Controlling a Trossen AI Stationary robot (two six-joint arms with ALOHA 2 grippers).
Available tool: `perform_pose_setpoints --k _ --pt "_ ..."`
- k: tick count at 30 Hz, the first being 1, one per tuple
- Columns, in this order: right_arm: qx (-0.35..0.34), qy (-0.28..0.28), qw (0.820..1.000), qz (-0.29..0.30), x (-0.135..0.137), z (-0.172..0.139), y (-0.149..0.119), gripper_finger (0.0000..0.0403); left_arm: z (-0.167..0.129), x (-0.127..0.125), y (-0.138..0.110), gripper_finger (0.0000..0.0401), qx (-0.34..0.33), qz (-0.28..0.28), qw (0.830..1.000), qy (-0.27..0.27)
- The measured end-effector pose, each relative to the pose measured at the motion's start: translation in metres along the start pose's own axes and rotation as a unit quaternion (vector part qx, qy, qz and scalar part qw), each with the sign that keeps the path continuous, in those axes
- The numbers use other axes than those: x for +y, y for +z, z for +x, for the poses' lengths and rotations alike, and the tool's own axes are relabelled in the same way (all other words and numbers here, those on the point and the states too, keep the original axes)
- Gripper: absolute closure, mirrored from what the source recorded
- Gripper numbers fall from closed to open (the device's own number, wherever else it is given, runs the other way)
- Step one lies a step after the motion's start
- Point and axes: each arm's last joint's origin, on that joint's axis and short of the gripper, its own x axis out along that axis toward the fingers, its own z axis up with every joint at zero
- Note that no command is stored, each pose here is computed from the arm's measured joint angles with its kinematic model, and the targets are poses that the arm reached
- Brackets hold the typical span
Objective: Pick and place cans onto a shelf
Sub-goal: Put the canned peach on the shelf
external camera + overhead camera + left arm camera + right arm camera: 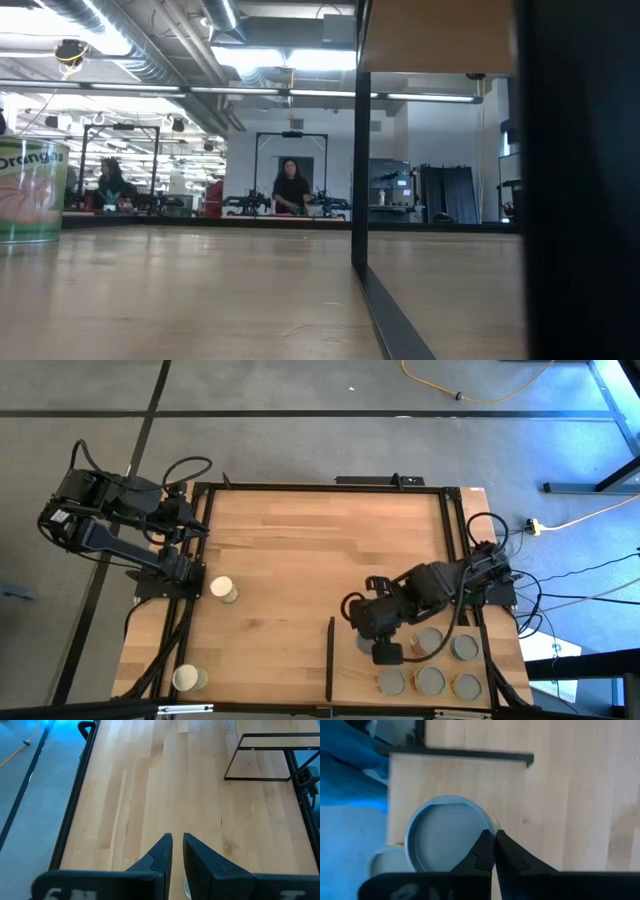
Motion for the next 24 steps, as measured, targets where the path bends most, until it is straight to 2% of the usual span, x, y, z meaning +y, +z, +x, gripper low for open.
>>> perform_pose_setpoints --k 8,18,24 --pt "0.069 -0.026 0.997 0.012 -0.003 0.034 -0.008 0.0397 0.000 0.000 0.000 0.0364 0.000 -0.001 1.000 0.000" --pt "0.127 -0.018 0.991 0.029 -0.005 0.057 -0.017 0.0397 0.000 0.000 0.000 0.0364 0.000 -0.002 1.000 0.000" --pt "0.137 -0.021 0.990 0.029 -0.005 0.060 -0.019 0.0351 0.000 0.000 0.000 0.0364 0.000 -0.002 1.000 0.000"
